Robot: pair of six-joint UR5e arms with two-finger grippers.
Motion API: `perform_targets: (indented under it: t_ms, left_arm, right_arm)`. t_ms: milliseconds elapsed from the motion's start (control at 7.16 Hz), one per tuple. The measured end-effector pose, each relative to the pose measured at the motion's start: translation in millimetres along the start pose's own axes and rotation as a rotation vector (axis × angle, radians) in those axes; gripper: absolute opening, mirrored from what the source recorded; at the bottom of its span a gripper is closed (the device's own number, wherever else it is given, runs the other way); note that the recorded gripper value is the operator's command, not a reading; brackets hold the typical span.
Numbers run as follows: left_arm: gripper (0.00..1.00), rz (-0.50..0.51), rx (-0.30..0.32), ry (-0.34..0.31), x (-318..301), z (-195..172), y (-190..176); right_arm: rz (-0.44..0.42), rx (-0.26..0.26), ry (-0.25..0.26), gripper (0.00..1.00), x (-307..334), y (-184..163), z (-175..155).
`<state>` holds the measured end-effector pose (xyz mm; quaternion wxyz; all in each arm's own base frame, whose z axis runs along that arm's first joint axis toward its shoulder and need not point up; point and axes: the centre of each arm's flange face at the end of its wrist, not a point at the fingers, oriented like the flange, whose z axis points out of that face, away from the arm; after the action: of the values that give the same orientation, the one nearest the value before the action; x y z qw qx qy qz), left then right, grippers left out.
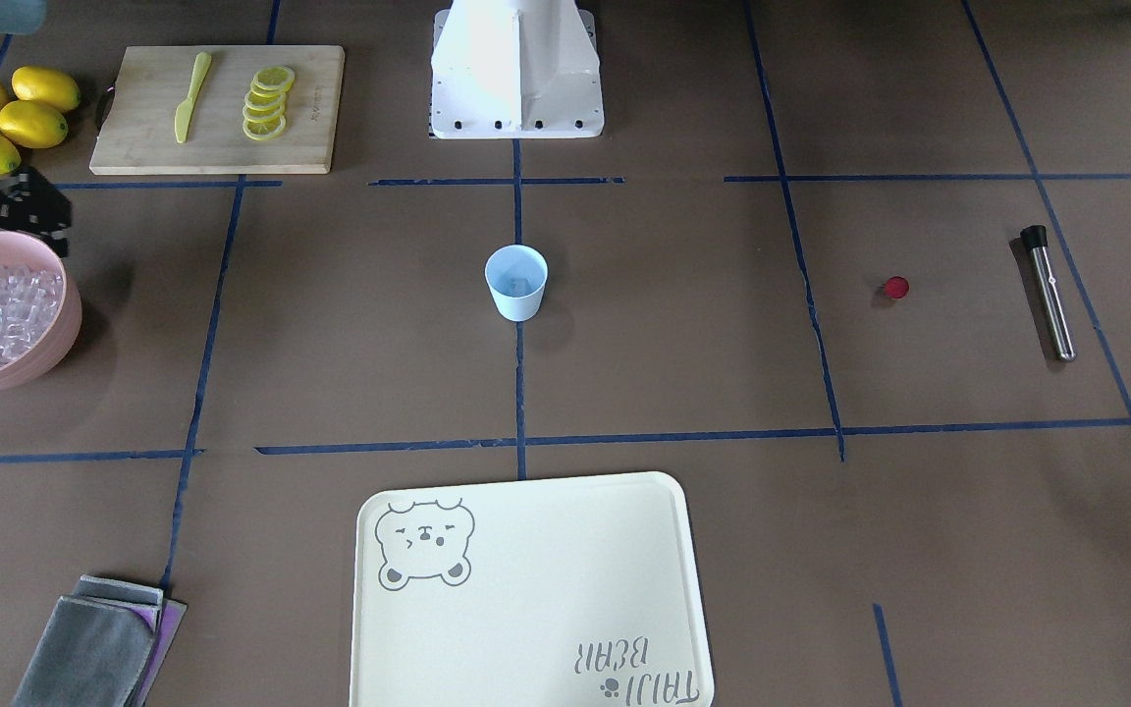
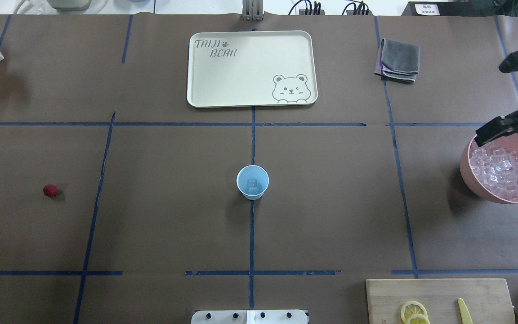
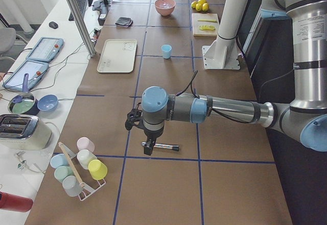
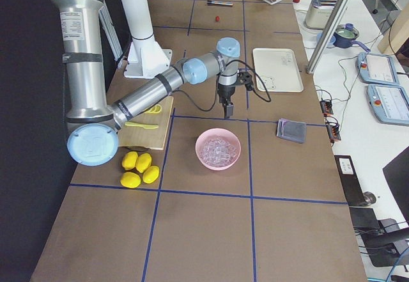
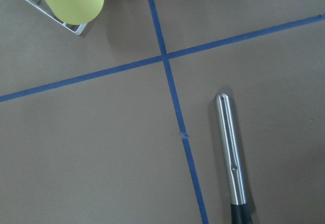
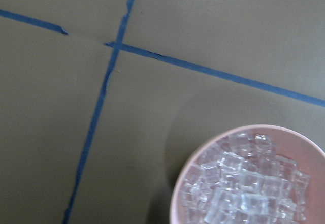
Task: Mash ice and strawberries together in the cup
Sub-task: 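Lower the right gripper into the pink bowl and grasp a third ice cube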
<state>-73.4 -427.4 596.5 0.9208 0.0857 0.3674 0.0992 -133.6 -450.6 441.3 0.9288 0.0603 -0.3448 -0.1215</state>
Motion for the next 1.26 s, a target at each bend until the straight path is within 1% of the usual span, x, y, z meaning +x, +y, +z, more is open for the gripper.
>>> perform_targets:
  t_ms: [140,279,419,559,698,1257]
  left_arm:
    - [1.00,0.002,0.005,0.012,3,-2,-1]
    - [1.00,0.003,0.008,0.018,4,-2,-1]
    - [1.00,0.003,0.009,0.021,5,-3,-1]
    - [1.00,0.004,0.009,0.022,5,-3,-1]
    - [1.00,0.005,0.010,0.022,5,-3,-1]
    - [1.00,0.006,0.012,0.022,6,-4,-1]
  right_arm:
    - [-0.015,0.003,-0.011,0.96,44,21,21]
    - [-0.014,0.015,-0.019,0.92,71,31,43]
    - [0.004,0.026,-0.025,0.88,85,33,60]
    - [0.013,0.029,-0.030,0.85,88,32,70]
    - [0.008,0.021,-0.034,0.81,84,32,78]
    - [-0.018,-0.033,-0.038,0.66,74,34,107]
